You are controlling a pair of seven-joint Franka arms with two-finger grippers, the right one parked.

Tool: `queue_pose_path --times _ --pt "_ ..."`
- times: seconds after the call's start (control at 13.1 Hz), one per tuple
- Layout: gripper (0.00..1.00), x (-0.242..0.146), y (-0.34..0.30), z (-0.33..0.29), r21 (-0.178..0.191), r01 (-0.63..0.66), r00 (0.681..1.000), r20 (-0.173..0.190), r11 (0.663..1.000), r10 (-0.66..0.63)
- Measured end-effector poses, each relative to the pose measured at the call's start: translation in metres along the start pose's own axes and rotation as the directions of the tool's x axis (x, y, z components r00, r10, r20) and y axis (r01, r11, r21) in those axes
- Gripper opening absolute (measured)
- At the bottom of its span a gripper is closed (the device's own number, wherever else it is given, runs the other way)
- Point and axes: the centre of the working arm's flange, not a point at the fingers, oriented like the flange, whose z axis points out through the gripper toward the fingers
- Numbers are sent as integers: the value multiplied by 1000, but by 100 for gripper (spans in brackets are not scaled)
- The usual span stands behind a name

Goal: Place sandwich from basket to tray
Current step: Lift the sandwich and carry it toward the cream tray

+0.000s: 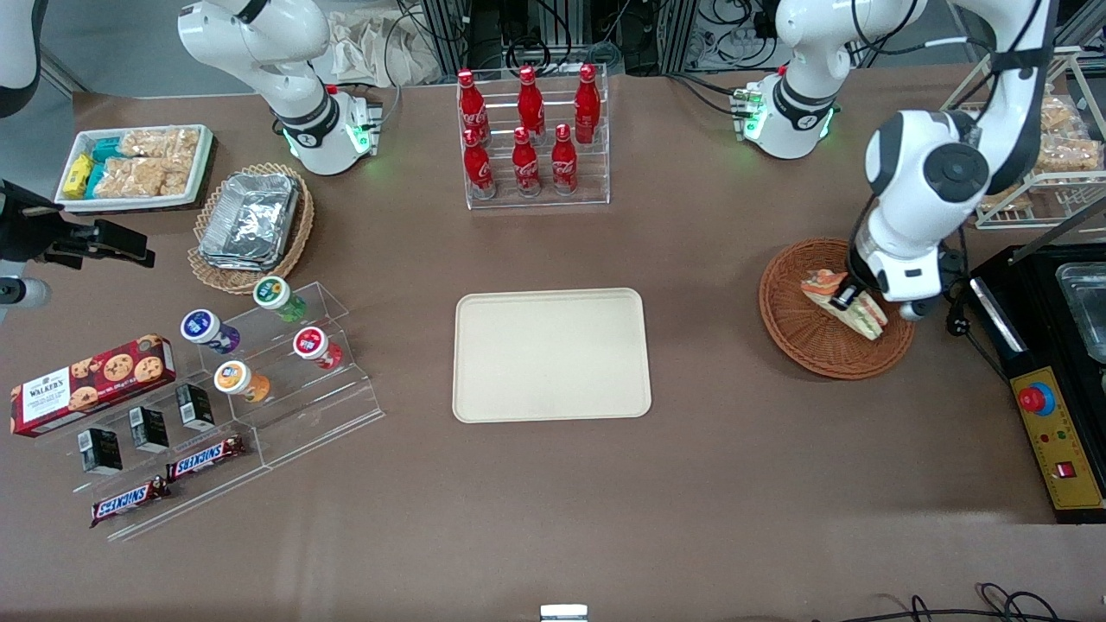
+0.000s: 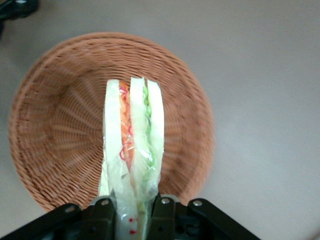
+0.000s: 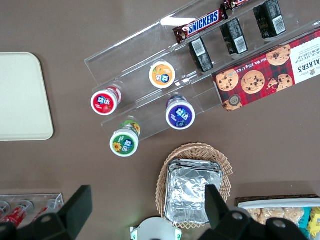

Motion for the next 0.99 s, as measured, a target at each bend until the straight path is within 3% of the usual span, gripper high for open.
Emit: queue_pose_path --times 0.31,0.61,0.76,0.99 --pt "21 -63 77 -61 -116 -189 982 -44 975 185" --pt "21 -112 161 -96 -173 -381 924 -33 908 381" --pt "21 -142 194 -79 -192 -502 863 -46 843 503" --pt "21 -189 221 -35 -177 -655 754 -102 734 649"
